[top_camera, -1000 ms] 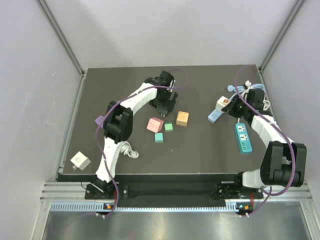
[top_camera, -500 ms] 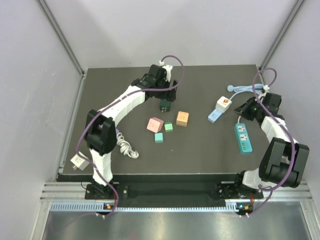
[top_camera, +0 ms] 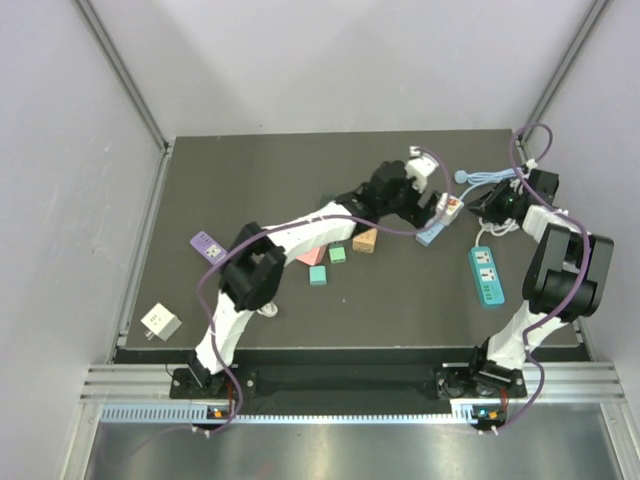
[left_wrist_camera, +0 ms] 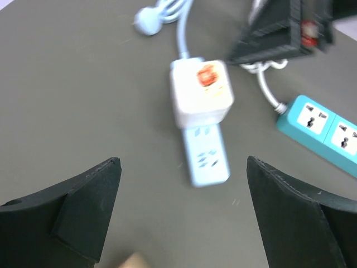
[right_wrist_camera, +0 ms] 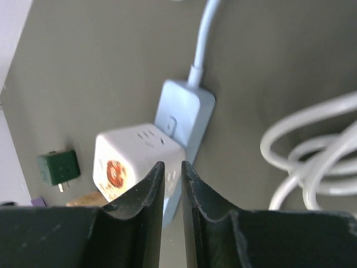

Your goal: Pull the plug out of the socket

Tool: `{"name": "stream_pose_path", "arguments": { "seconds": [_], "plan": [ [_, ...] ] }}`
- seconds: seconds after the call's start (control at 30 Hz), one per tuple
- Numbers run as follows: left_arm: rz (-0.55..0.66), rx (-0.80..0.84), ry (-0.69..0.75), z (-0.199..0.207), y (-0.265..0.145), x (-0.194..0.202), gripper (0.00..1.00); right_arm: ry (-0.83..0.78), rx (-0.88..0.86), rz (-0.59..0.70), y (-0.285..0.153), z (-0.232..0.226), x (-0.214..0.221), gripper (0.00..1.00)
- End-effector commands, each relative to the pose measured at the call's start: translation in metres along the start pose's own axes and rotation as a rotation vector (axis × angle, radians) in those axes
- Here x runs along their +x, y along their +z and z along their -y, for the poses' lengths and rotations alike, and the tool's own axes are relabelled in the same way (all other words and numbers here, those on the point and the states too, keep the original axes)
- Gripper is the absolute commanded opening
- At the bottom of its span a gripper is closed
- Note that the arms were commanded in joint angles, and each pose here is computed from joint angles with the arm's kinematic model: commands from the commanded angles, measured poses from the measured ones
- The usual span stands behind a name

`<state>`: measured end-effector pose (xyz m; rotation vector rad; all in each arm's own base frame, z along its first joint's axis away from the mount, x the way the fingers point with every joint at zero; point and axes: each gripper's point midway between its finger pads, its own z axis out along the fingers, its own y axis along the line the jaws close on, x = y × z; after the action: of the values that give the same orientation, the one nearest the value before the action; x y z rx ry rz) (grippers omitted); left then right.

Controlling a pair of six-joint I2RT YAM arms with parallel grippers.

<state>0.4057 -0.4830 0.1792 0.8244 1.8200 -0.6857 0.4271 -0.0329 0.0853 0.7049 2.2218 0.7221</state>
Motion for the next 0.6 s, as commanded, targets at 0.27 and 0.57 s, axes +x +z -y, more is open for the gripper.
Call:
{"name": "stream_pose_path", "arguments": {
  "seconds": [0.27, 0.57],
  "plan": [
    [0.198, -0.015, 0.087, 0.022, 0.075, -0.026, 0.99, -0.018, -0.054, 0.045, 0.028, -0.002, -0.036, 0.32],
    [0.210, 0.037, 0.035, 0.031, 0.092, -0.013, 0.99, -0.014, -0.086, 0.040, 0.045, 0.002, -0.032, 0.34]
  ]
}}
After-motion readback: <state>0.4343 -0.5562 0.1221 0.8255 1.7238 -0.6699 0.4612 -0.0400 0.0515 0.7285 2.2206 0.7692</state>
